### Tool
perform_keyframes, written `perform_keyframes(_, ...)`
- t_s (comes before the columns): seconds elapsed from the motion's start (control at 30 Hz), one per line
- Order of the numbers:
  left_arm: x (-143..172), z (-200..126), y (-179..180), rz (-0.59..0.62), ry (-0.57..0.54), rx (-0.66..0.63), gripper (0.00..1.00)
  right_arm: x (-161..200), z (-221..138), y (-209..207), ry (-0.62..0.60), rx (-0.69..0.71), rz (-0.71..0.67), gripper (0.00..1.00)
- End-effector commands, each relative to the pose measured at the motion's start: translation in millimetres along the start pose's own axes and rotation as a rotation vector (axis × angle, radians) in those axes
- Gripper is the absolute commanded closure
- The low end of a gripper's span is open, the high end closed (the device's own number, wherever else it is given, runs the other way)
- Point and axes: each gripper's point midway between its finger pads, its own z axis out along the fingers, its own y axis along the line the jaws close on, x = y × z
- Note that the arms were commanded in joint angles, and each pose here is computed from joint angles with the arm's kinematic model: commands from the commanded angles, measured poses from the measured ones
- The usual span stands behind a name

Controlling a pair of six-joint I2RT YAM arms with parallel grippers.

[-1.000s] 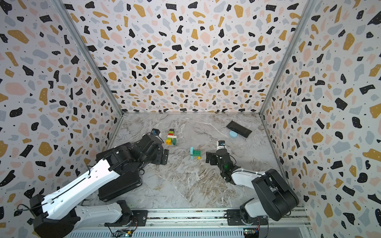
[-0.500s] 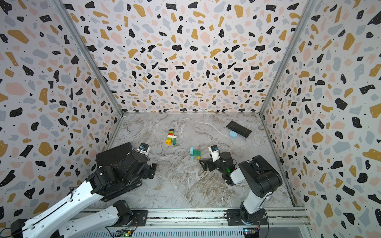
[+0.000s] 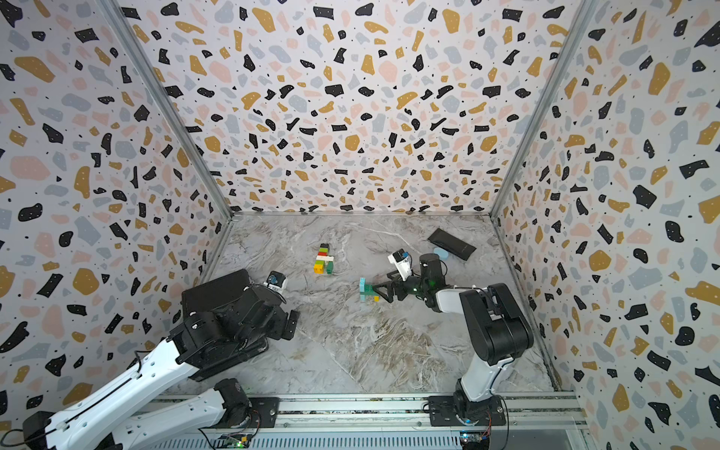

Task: Assemble the letter h with lego
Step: Pick up the lego brick from the center of the board.

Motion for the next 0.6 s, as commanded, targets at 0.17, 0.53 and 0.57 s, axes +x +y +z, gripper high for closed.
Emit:
perform_keyframes(0.17,-8,0,-5,-0.039,0.002,0.042,0.01,6,9,7,0.099,-0.057,-0.08,0.01)
perform_keyframes(0.53,-6,7,-4,-0.066,0.04,0.052,0.01,20,28,18,0.177,-0.086,-0.162,0.1)
perform_keyframes(0.57,-6,7,-4,-0.068,0.041,0.052,0.01,21,28,19,0.182,-0.086,-0.165,0.12)
